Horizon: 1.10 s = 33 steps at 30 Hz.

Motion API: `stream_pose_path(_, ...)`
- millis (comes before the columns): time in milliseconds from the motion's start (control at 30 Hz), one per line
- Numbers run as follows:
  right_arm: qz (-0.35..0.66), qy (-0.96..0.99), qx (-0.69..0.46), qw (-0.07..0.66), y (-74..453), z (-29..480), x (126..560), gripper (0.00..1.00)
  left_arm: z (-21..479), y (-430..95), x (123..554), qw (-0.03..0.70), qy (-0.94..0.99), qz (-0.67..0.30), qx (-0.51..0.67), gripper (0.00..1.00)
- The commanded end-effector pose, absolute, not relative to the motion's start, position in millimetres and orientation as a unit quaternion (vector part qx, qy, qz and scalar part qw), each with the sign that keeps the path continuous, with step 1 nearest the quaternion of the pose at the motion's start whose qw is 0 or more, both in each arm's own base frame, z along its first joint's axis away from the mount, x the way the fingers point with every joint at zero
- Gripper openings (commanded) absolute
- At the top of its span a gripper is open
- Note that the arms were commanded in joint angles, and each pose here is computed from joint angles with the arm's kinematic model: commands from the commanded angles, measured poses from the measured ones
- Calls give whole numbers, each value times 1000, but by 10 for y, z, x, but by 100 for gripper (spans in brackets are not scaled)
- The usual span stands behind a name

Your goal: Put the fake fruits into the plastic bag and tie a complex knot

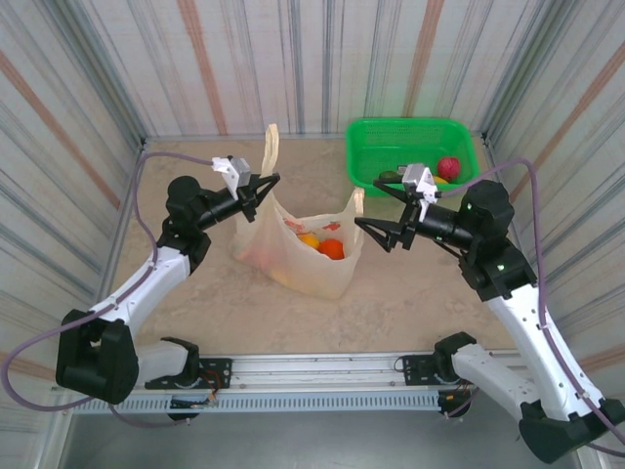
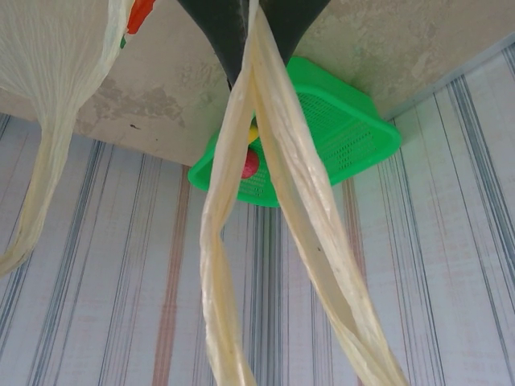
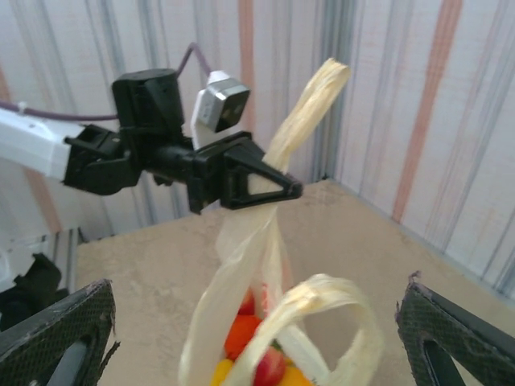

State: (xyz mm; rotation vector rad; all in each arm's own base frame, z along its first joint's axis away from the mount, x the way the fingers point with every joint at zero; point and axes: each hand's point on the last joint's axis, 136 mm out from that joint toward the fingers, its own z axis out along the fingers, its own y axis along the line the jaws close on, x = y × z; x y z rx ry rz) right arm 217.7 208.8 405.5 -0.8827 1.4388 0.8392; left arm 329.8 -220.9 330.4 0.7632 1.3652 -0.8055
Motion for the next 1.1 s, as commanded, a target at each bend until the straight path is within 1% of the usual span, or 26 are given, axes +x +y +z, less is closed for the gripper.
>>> stream_pose_path(0,353,612,-380,597,2119,4112,2411,96,3341,-2222,3286,647,585,-348,343,0)
stream_pose_path(67,383,594,-395,586,2201,4151,2416,96,3343,-2225,3274,647,584,-349,344,0)
stream_pose_path(100,404,595,-400,568,2271,4092,2475,96,3347,-2223,3271,647,584,-349,344,0)
stream_pose_path(233,479,576,-423,509,2450,4069,2461,95,3355,-2220,3258,648,583,-347,347,0)
stream_pose_path(333,491,584,-422,489,2491,3917,2515,94,3365,-2217,3252,649,582,-344,348,0)
stream_pose_path(400,487,587,-418,494,2479,3822,2564,93,3362,-2216,3253,649,582,-345,349,0)
stream_pose_path(600,512,578,-414,482,2505,3647,2487,91,3352,-2225,3258,646,581,-350,350,0)
stream_pose_path(800,512,580,-406,486,2562,3431,2380,92,3357,-2246,3243,644,577,-357,353,0)
stream_pose_path(1067,497,584,-393,507,2604,3231,2374,93,3355,-2262,3222,642,574,-362,357,0)
